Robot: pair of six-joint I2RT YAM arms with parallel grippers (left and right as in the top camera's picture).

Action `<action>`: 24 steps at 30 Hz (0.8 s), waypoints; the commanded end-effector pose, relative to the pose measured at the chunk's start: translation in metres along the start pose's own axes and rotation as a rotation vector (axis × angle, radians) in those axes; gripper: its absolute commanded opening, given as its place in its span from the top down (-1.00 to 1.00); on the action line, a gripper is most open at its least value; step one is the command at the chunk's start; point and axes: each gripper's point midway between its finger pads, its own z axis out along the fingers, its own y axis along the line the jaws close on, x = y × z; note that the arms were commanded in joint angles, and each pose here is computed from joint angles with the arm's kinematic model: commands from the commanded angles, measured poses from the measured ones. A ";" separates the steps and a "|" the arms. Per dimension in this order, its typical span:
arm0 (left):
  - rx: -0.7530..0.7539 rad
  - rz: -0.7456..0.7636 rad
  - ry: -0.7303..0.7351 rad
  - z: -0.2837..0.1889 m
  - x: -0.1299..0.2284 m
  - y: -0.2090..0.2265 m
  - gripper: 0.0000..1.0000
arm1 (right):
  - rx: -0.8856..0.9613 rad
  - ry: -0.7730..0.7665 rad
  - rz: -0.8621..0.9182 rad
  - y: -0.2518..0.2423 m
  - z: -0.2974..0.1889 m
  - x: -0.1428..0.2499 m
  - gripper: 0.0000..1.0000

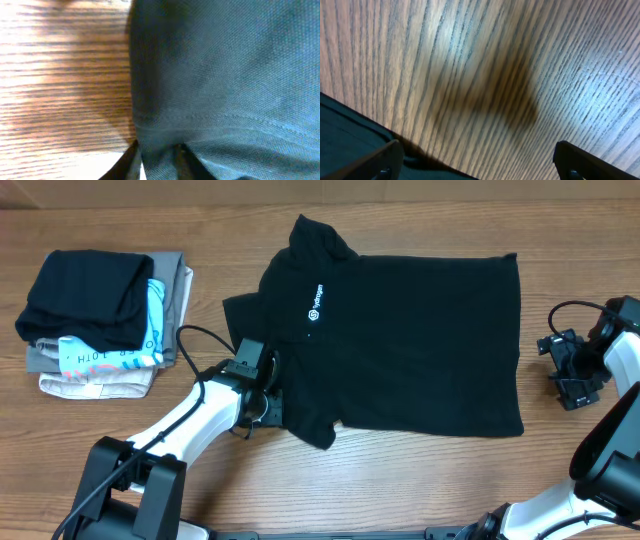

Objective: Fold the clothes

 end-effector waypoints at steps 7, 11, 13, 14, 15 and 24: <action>0.038 -0.020 0.066 0.001 0.014 -0.005 0.92 | -0.015 -0.012 -0.002 0.006 -0.003 -0.004 -1.00; 0.026 -0.027 0.106 -0.015 0.013 -0.009 0.92 | -0.015 -0.012 -0.002 0.006 -0.003 -0.004 -1.00; 0.050 -0.031 0.129 -0.030 0.009 -0.018 0.92 | -0.015 -0.012 -0.002 0.006 -0.003 -0.004 -1.00; 0.069 -0.031 0.135 -0.036 0.006 -0.023 0.92 | -0.015 -0.012 -0.002 0.006 -0.003 -0.004 -1.00; 0.088 -0.031 0.137 -0.042 0.004 -0.028 0.92 | -0.015 -0.012 -0.002 0.006 -0.003 -0.004 -1.00; 0.122 -0.092 0.042 -0.054 -0.028 -0.041 0.92 | -0.015 -0.012 -0.002 0.006 -0.003 -0.004 -1.00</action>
